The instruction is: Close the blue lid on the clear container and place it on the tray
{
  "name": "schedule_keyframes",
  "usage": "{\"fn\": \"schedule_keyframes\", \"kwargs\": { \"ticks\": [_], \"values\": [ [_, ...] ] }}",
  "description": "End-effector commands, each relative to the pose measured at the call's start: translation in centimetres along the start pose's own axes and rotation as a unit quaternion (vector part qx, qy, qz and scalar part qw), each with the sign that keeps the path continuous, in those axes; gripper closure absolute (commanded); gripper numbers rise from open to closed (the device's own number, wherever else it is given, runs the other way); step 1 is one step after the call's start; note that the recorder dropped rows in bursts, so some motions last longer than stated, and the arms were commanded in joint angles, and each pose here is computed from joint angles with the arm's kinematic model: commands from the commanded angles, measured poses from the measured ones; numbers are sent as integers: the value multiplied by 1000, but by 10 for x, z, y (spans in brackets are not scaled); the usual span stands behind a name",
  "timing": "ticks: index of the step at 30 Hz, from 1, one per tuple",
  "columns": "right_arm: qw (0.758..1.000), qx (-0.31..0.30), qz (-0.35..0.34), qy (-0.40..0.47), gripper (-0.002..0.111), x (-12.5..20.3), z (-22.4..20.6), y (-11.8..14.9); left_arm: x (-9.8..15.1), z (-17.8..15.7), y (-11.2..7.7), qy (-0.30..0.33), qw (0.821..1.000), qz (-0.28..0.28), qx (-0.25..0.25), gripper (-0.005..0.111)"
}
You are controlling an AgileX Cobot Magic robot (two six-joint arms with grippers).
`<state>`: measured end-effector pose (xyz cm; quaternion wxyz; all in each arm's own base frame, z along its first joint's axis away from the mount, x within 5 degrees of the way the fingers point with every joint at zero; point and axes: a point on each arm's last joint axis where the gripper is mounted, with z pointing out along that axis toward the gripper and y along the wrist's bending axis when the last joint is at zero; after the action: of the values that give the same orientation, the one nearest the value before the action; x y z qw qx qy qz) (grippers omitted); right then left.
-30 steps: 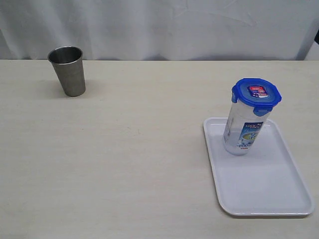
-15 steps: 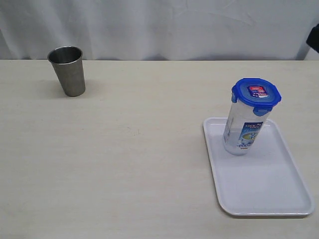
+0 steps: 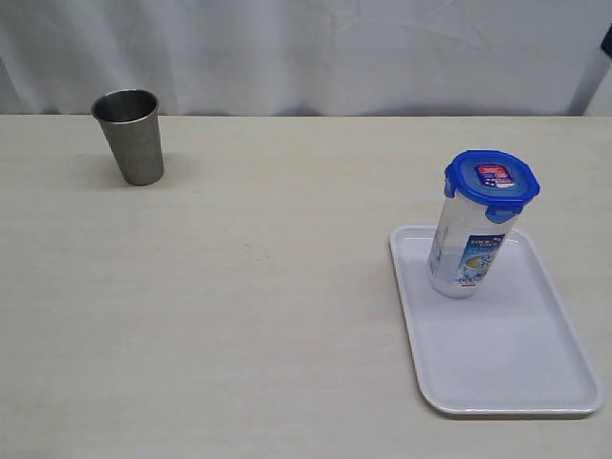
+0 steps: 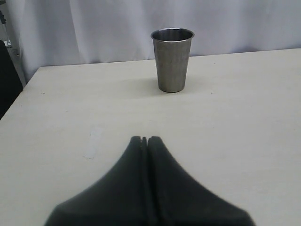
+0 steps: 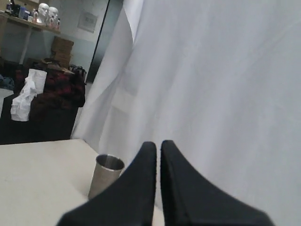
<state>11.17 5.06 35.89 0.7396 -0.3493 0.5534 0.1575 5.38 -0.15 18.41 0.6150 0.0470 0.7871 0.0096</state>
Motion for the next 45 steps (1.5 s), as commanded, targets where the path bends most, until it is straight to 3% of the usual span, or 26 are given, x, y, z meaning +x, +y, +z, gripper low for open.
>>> {"fn": "schedule_keyframes", "kwargs": {
  "ticks": [1, 16, 27, 35, 41, 45],
  "values": [
    [998, 1, -54, -38, 104, -21, -15, 23, 0, 0, 0, -5, 1000, -3, -1, 107],
    [966, 11, -216, -139, 104, -62, -65, 97, 0, 0, 0, -5, 1000, -3, -1, 107],
    [953, -56, -246, -167, 104, -64, -74, 122, 0, 0, 0, -5, 1000, -3, -1, 107],
    [958, -60, -226, -164, 104, -60, -73, 122, 0, 0, 0, -5, 1000, -3, -1, 107],
    [980, 49, -121, -150, 104, -54, -76, 106, 0, 0, 0, -5, 1000, -3, -1, 107],
    [981, 125, -36, -144, 104, -42, -79, 90, 0, 0, 0, -5, 1000, -3, -1, 107]
  ]
}}
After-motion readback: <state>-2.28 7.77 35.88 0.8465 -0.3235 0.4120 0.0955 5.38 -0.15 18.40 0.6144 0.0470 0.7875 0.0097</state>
